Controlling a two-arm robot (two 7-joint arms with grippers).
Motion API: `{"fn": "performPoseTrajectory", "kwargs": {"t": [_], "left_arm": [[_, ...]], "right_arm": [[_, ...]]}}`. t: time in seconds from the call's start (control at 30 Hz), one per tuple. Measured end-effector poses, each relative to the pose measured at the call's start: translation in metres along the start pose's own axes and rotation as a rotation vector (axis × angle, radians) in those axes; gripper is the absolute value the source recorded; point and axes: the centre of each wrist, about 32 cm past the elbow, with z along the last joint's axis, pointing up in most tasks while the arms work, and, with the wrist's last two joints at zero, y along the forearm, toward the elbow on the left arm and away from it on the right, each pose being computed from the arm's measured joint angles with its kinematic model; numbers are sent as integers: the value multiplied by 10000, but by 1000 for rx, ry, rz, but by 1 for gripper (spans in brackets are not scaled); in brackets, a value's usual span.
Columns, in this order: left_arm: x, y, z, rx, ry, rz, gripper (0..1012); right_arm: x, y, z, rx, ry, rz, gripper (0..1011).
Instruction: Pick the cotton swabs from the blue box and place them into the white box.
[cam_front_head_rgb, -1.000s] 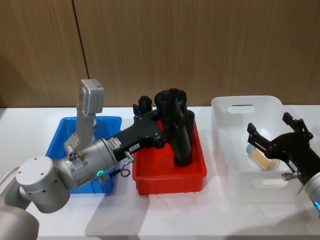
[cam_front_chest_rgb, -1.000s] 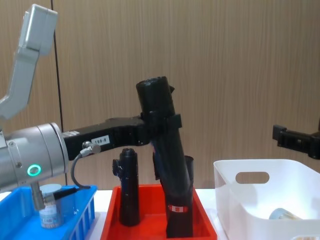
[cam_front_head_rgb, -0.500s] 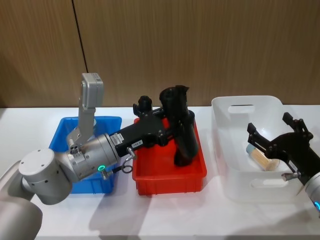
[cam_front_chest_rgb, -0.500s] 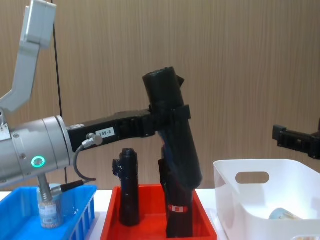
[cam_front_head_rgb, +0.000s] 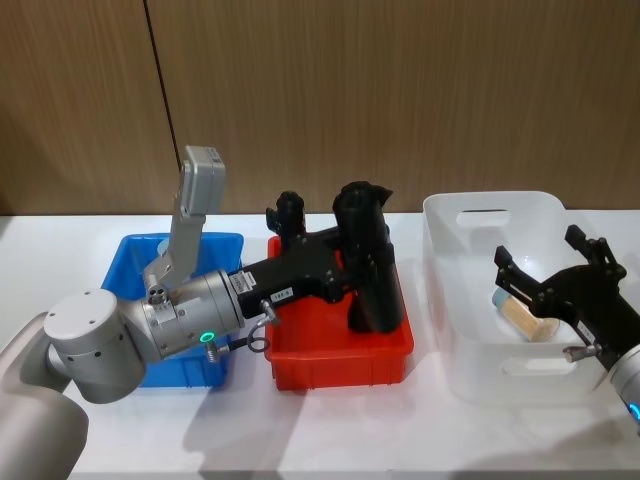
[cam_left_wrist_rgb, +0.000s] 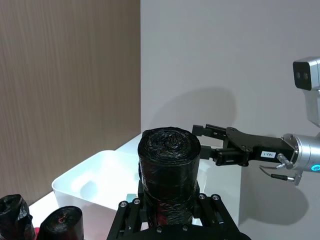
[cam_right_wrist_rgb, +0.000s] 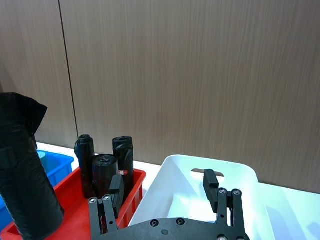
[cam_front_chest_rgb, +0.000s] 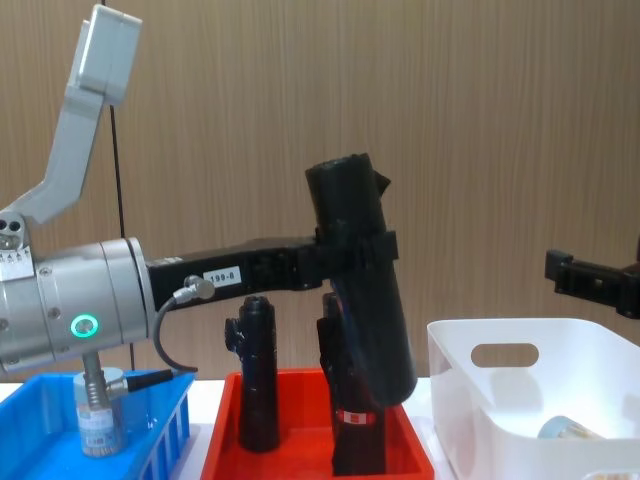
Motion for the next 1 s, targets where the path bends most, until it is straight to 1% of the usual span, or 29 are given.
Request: {"fn": "performPoseTrajectory", "kwargs": {"t": [0.2, 0.67, 0.83, 1.0], "left_arm": [[-4, 0, 9, 18, 1, -8, 470], [-12, -2, 26, 36, -1, -18, 470], [-15, -3, 27, 38, -1, -20, 470], [-16, -3, 28, 40, -1, -21, 470]], "right_arm": [[0, 0, 0, 0, 0, 0, 1002], [-1, -1, 0, 1, 0, 3, 1002], [5, -7, 4, 5, 0, 17, 1002], [18, -21, 13, 9, 1, 46, 1002]]}}
